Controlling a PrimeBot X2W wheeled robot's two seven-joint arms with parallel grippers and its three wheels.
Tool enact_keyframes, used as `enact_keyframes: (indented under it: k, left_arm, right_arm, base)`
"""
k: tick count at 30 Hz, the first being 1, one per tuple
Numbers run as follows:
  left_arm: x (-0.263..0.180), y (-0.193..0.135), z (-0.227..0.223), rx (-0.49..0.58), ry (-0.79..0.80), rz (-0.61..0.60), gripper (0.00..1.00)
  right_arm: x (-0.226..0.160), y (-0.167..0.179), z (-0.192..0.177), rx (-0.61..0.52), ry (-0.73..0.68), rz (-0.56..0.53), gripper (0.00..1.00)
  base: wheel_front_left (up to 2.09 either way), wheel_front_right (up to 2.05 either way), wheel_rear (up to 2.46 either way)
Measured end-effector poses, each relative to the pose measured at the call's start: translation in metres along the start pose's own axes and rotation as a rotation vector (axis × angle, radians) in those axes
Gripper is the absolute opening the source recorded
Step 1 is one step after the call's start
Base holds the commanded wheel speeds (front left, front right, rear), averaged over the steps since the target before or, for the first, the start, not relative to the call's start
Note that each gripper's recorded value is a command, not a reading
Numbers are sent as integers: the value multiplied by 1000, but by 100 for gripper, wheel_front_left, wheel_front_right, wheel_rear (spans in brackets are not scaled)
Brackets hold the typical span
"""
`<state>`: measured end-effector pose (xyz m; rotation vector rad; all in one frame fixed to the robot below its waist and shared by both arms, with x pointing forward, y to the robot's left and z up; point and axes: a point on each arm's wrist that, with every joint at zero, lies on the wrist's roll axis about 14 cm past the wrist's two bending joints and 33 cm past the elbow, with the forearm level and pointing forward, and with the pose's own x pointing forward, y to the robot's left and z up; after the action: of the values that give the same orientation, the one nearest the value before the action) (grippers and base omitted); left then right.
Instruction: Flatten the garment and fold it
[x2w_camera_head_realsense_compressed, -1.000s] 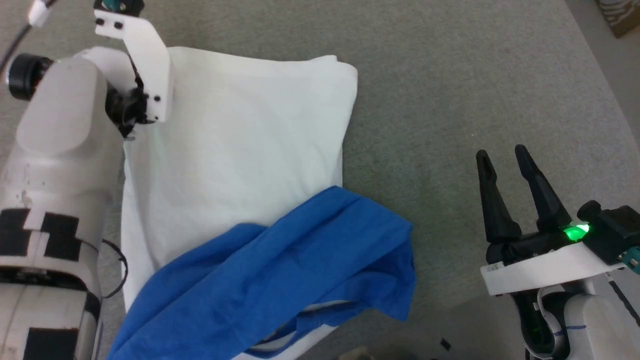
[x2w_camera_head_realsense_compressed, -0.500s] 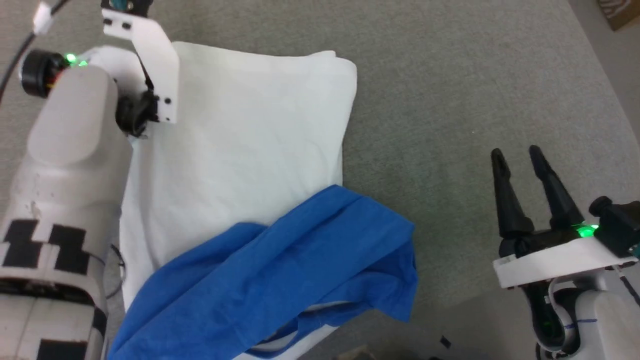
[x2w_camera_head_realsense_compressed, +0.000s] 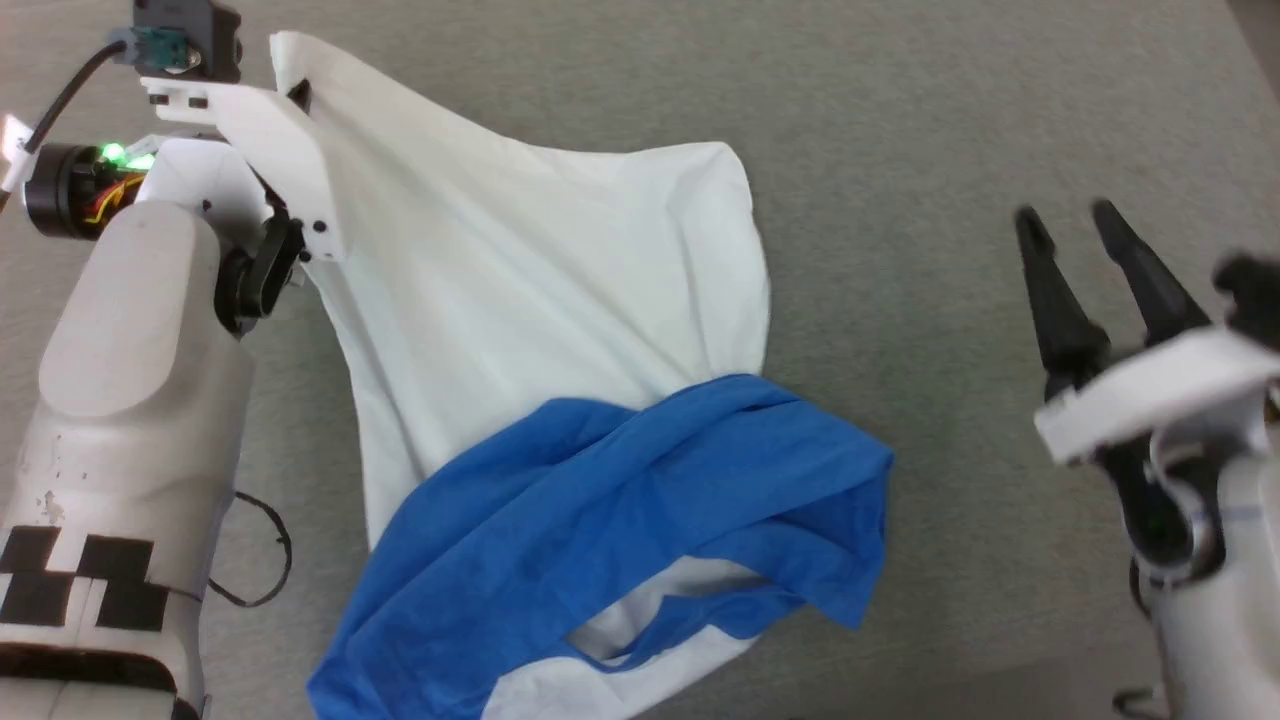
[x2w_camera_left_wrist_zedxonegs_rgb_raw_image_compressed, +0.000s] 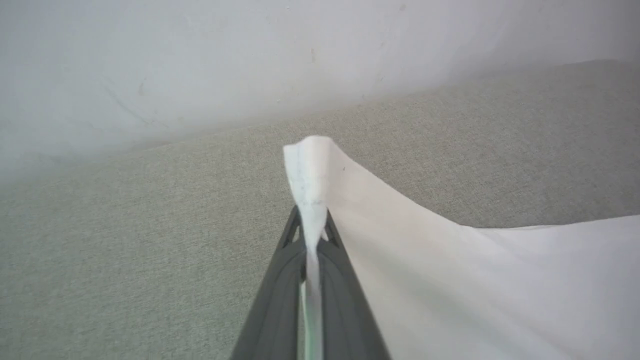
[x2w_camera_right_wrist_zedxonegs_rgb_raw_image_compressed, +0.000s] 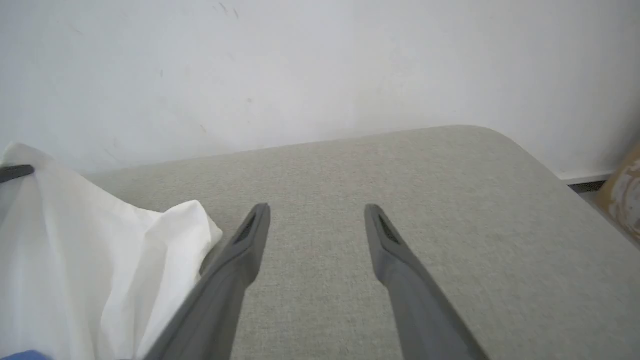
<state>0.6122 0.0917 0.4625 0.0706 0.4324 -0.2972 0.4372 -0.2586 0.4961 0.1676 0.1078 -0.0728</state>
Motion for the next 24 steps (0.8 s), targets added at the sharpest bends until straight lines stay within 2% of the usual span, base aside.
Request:
enact_keyframes:
  k: [3,11,16,20,24]
  left_arm:
    - [-14,11,11,-5,-38,23,0]
    - [-25,11,21,-22,-86,18,0]
    - [-14,6,13,-37,-78,0,0]
    - [-6,13,0,-45,-59,10,0]
    - [-4,23,-14,-58,-35,29,0]
  right_arm:
    - [28,21,-5,12,92,89,100]
    - [84,84,-52,-37,509,308,100]
    - [109,104,-82,-64,680,357,100]
    - [109,116,-121,-87,838,390,100]
    - [111,123,-137,-134,937,424,100]
  base:
    - [0,0,0]
    - [0,0,0]
    - [0,0,0]
    - [0,0,0]
    - [0,0,0]
